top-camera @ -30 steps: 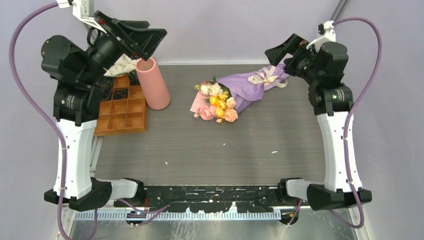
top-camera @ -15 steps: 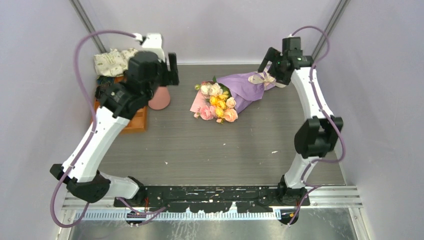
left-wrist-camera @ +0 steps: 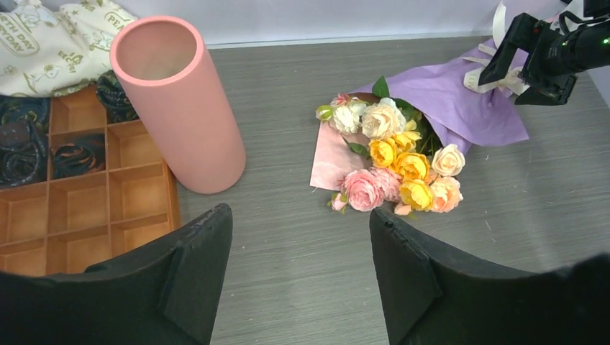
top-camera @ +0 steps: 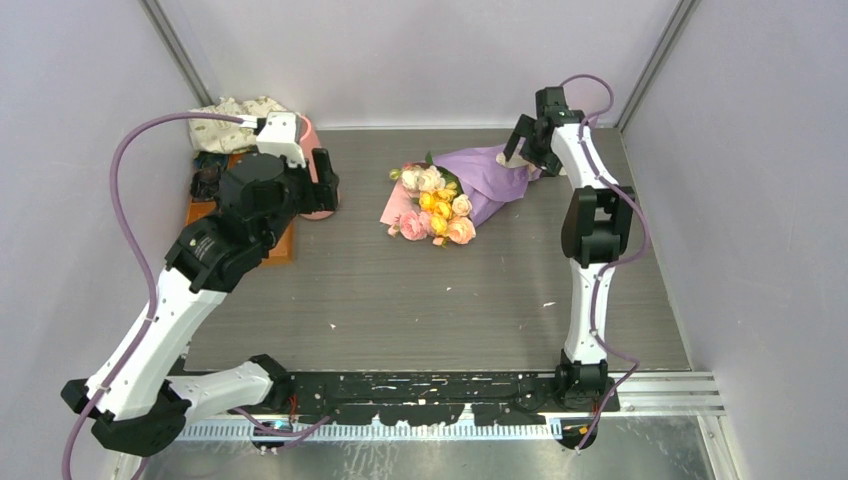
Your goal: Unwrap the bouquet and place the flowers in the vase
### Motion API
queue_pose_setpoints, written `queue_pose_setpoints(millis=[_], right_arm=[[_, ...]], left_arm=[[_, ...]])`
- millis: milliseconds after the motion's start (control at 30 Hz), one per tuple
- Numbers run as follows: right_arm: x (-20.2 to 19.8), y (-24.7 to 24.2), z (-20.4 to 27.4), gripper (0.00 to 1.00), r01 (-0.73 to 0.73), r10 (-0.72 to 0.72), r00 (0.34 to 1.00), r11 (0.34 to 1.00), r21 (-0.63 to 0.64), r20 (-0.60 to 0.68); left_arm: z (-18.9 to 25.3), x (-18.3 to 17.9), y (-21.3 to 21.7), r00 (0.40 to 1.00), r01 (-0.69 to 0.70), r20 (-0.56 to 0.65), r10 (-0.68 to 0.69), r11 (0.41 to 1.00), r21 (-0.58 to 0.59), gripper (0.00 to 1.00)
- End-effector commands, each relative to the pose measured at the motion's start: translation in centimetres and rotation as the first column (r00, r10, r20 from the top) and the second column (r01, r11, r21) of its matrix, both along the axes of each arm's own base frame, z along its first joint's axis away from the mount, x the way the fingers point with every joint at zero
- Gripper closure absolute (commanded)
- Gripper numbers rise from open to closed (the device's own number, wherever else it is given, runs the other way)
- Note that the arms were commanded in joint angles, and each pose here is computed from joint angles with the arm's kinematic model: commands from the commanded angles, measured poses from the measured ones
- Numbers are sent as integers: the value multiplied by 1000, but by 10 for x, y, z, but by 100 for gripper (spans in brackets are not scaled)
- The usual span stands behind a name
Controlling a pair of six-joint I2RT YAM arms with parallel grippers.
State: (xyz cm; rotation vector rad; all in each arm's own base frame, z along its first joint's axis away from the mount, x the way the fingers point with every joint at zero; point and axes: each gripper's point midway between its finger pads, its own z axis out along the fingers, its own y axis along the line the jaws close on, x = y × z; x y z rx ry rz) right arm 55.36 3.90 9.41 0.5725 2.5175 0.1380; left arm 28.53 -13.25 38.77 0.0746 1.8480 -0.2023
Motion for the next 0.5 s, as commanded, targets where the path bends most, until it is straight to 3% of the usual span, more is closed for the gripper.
queue_pose_setpoints(millis=[0,233,467], right_arm=[[30,1,17,1,21,-21,994,1000,9,106],[34,15,-19,4,3,-5,999,1000,29,50],[24,51,-48,42,-53,53,999,998,40,-6]], left_arm=[[-1,9,-10,1000,13,1,-13,1000,-1,31],[-18,16,-17,999,22,-39,-21,999,24,33],[-17,11,-13,999,17,-34,-16,1000,24,33]])
